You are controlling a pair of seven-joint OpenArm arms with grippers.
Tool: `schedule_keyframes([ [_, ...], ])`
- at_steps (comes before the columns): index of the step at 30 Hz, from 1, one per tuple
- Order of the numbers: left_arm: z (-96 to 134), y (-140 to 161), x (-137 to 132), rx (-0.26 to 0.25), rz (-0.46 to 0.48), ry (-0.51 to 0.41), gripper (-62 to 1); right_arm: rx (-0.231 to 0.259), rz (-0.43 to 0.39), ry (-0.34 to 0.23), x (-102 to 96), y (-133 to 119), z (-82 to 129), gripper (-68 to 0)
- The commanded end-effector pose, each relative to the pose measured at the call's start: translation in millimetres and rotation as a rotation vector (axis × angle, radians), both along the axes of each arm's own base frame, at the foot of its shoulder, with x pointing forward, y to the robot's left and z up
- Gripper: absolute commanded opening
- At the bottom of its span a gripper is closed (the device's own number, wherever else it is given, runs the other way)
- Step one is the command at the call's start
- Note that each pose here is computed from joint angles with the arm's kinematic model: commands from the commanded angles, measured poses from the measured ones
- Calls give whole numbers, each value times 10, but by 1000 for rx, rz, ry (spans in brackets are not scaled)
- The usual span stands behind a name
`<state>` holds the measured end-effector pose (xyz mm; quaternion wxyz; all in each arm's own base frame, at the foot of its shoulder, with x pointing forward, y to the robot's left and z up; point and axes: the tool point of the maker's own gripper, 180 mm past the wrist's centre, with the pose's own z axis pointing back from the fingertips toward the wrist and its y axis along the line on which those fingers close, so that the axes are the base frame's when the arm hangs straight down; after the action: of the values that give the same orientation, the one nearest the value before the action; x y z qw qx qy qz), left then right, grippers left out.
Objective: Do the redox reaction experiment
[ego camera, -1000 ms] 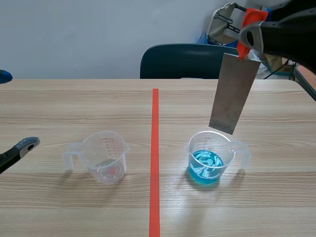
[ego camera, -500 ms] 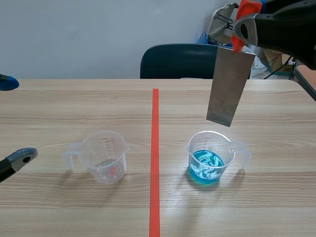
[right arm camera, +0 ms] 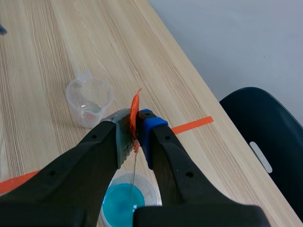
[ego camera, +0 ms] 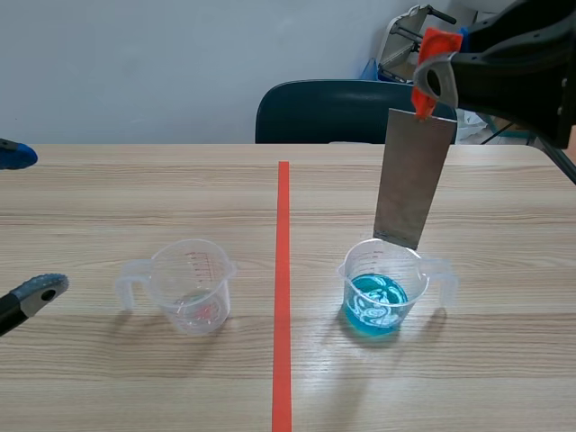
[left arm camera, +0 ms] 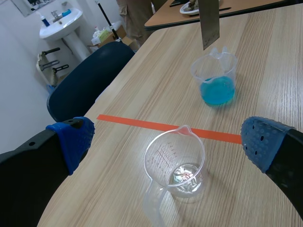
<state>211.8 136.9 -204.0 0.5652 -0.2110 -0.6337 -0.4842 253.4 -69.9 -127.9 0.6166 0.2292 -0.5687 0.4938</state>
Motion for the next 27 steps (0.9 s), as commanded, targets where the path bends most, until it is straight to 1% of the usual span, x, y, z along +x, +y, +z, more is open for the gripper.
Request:
schedule_keyframes([
  [1,63,-4,10,-18,0,-17,14,11,19,-13,-25,35,58,-665],
  [14,65,0,17,-15,4,-23,14,12,20,-13,-25,35,60,-665],
  [16,45,0,12,-2,0,-23,14,12,20,-13,-25,35,60,-665],
  [19,-8,-8,-13,34,-17,-26,14,12,20,-13,-25,35,60,-665],
  [22,-37,2,-4,49,-10,-19,14,12,20,-13,-25,35,60,-665],
  [27,-44,4,-1,52,-8,-17,14,12,20,-13,-25,35,61,-665],
])
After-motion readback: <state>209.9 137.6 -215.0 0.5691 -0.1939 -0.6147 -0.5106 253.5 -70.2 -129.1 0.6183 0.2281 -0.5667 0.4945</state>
